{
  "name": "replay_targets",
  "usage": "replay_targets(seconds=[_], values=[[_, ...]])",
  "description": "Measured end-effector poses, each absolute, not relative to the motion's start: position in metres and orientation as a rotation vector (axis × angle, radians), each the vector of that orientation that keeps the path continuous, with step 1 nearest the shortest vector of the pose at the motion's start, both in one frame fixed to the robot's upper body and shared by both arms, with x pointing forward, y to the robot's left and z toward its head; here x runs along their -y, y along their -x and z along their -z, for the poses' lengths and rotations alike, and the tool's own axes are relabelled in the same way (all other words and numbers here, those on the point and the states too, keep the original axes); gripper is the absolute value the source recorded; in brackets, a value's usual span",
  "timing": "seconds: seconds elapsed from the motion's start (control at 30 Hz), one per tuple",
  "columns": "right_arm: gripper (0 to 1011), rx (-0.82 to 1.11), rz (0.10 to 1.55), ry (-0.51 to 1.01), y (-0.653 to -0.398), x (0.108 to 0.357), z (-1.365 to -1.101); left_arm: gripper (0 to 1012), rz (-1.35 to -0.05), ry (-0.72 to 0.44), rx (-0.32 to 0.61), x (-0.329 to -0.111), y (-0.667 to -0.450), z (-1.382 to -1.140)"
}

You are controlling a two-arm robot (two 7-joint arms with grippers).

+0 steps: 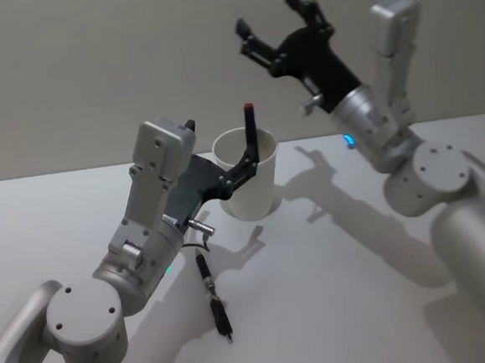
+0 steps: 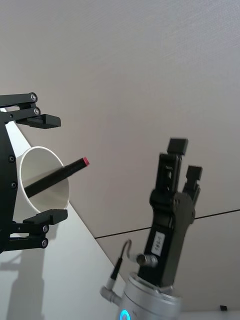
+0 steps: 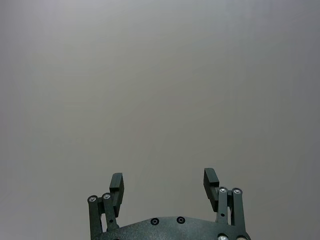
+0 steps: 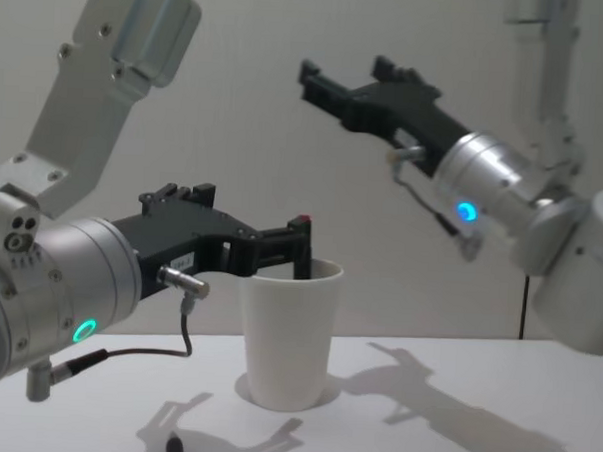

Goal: Place the pen into the pen holder.

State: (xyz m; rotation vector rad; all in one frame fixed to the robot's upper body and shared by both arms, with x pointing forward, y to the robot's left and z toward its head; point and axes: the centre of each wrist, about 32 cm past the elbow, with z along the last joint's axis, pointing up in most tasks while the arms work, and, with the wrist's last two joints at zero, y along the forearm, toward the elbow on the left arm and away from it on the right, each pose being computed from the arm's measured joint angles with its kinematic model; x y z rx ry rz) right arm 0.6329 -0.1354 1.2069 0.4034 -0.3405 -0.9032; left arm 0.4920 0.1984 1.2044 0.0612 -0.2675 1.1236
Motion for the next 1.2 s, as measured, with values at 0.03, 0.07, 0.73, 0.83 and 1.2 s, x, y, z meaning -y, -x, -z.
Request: replay_targets(seconds=[0.03, 0.07, 0.73, 0.83, 1.2], values=[[1001, 0.336, 0.909, -0.398, -0.632, 0.138, -1.208, 1001, -1.124, -0.061, 0.268, -0.198, -0.492, -1.204], [1001, 0.336, 0.918, -0.397, -0.630, 0.142, -1.209, 1001, -1.124, -0.061, 0.268, -0.198, -0.492, -1.204], [1001, 0.189, 1.087, -0.216, -0.586, 0.198, -1.205, 1001, -1.124, -0.061, 0.268, -0.198, -0.492, -1.204], [1001, 0.158, 1.112, -0.179, -0.579, 0.204, -1.203, 1001, -1.124, -0.061, 0.268, -0.198, -0.492, -1.204], [1001, 0.080, 1.178, -0.073, -0.559, 0.223, -1.193, 1001, -1.124, -0.061, 0.268, -0.198, -0.492, -1.204]])
